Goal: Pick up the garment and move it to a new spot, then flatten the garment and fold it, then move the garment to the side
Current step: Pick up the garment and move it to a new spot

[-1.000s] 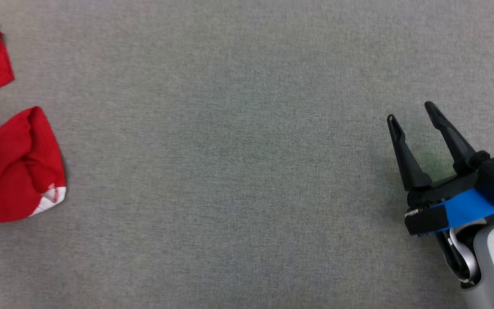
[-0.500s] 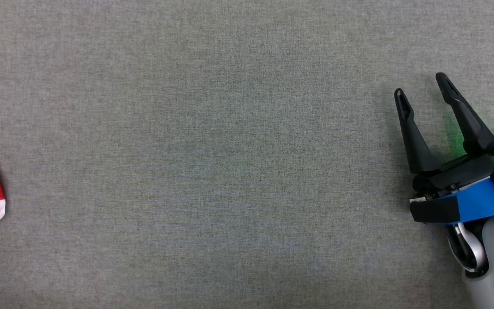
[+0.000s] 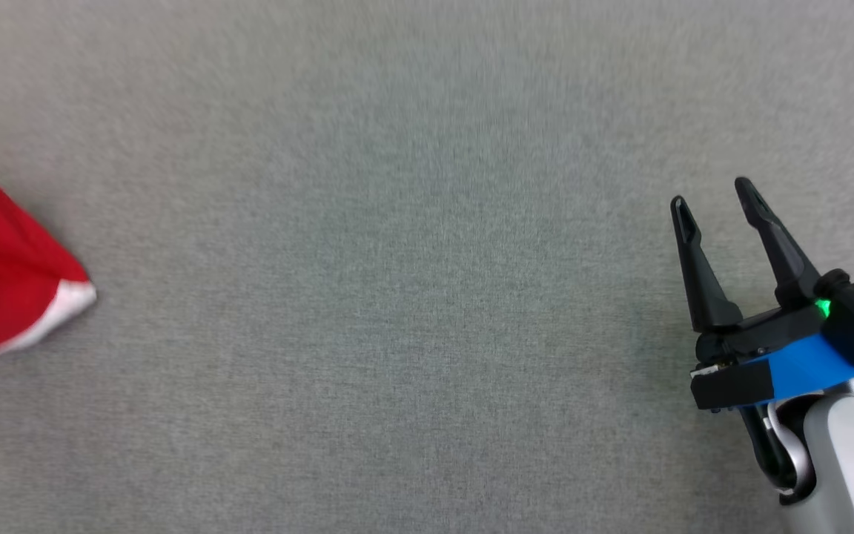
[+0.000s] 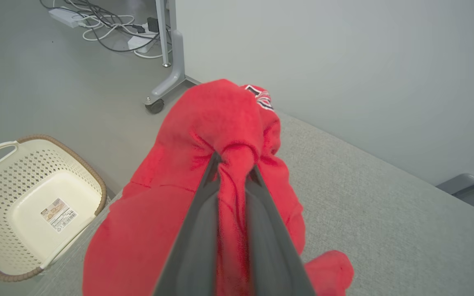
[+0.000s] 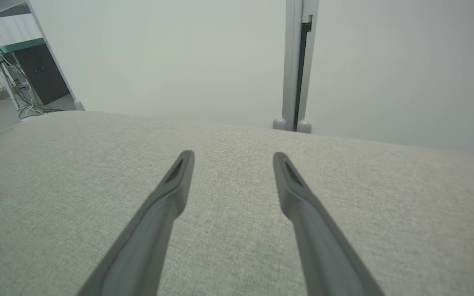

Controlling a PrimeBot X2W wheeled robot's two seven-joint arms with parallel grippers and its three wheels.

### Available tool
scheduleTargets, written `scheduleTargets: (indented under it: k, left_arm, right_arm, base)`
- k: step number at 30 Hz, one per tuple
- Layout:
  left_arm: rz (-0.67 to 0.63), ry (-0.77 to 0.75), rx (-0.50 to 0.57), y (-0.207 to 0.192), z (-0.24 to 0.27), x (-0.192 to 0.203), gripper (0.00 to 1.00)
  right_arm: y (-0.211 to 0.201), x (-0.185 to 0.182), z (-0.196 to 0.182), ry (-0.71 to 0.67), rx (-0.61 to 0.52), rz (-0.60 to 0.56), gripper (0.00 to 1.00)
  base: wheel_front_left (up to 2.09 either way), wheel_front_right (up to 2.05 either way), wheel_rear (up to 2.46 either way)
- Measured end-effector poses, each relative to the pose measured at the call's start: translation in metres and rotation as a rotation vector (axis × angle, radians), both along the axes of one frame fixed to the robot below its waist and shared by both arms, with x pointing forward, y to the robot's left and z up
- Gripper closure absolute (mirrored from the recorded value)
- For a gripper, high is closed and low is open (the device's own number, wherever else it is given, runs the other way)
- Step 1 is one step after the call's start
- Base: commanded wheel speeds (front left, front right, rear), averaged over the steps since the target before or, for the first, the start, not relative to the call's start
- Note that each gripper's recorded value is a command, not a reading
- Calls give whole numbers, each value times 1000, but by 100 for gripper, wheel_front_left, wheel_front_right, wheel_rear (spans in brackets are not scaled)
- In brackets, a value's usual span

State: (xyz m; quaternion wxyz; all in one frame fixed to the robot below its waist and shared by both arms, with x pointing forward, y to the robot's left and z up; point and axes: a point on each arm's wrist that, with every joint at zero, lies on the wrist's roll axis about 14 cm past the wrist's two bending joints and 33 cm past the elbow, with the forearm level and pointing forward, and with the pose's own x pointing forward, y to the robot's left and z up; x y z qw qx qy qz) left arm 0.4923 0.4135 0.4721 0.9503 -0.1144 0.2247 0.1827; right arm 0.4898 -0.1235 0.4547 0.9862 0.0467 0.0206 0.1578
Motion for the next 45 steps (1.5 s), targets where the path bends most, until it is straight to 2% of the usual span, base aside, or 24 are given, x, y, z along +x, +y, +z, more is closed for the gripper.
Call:
scheduleTargets:
  k: [4,8,13,18,22,26,30,35,36,38,41,45]
  left_arm:
    - [-110,-175,56,-21,75,8,100]
    - [-272,-326,118,-69,146,15,100]
    - [-538,-454,120,-169,202,9,100]
    - [-786,-495,68,-270,220,-5,100]
    - [-935,-489,-16,-343,212,-14,100]
    - [-1062,-400,-97,-404,174,-22,100]
    - [-1116,-271,-137,-437,122,-25,100]
    - [-1079,-164,-149,-452,54,-27,100]
    - [-1067,-149,-149,-454,41,-28,84]
    - [-1053,-95,-155,-457,11,-37,0]
    - [-1026,-42,-188,-460,-17,-50,0]
    - [-994,-101,-201,-457,-16,-54,0]
  right_arm:
    - [-1,-15,27,-48,14,-10,0]
    - [-11,-32,50,-89,19,-41,0]
    - [-28,-55,72,-131,23,-91,0]
    - [-46,-78,85,-151,28,-151,0]
    - [-63,-92,90,-155,29,-205,0]
    - [-78,-102,89,-148,28,-257,0]
    - [-92,-108,87,-143,23,-299,0]
    - [-99,-110,84,-138,22,-322,0]
    - [-99,-108,84,-141,22,-322,0]
    - [-99,-107,82,-138,26,-323,0]
    - [-96,-105,80,-132,30,-316,0]
    - [-86,-99,83,-143,38,-284,0]
  base:
    - [0,0,0]
    - [0,0,0]
    - [0,0,0]
    - [0,0,0]
    - [0,0,0]
    - [0,0,0]
    - [0,0,0]
    - [0,0,0]
    - [0,0,0]
    - [0,0,0]
    - [0,0,0]
    - [0,0,0]
